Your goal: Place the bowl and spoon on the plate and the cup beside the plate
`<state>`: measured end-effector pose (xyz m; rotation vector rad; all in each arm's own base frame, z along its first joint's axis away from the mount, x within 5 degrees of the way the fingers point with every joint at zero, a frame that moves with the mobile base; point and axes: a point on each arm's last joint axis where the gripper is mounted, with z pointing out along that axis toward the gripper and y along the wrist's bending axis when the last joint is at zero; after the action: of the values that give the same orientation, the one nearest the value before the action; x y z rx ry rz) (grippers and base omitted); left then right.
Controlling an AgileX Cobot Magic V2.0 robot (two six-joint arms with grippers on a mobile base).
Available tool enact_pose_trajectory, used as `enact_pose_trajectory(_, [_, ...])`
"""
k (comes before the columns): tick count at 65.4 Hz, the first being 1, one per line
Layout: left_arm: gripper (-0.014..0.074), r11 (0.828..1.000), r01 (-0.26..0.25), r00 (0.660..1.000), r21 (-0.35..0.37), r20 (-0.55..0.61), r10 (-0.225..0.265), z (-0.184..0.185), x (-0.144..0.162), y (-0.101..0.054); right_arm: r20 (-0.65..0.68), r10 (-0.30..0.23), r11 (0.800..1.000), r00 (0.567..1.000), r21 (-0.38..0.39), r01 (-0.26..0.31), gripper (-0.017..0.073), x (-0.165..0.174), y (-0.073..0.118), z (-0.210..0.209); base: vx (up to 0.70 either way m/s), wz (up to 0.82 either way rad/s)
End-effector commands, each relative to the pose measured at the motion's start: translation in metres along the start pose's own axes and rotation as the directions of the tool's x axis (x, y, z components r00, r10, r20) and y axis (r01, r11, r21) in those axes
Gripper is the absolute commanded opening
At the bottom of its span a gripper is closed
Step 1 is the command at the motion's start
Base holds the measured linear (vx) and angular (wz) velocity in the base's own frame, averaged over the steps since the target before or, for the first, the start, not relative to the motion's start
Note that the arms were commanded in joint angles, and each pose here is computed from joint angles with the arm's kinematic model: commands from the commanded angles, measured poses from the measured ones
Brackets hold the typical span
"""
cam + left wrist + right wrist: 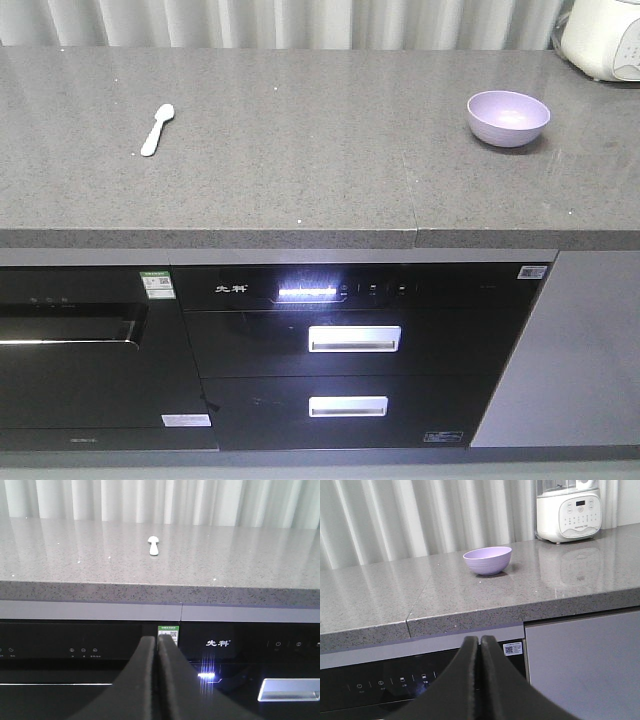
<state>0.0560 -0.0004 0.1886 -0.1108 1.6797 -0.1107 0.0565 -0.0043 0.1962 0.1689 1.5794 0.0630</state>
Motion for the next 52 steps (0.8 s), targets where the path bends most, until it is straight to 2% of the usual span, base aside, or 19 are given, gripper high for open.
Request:
enact_pose_trajectory(1, [-0.0006, 1.000, 0.009, 0.999, 0.012, 0.045, -0.010, 0.0015, 0.0035, 0.0002, 0.072, -0.009, 1.000, 0.997, -0.018, 0.011, 0.0015, -0.0062, 0.0017, -0.0007, 0.04, 0.00])
enact_pose_trajectory(52, [-0.0006, 1.000, 0.009, 0.999, 0.012, 0.045, -0.010, 0.0015, 0.0035, 0.0002, 0.072, -0.009, 1.000, 0.997, -0.018, 0.011, 0.0015, -0.0062, 0.0017, -0.0007, 0.06, 0.00])
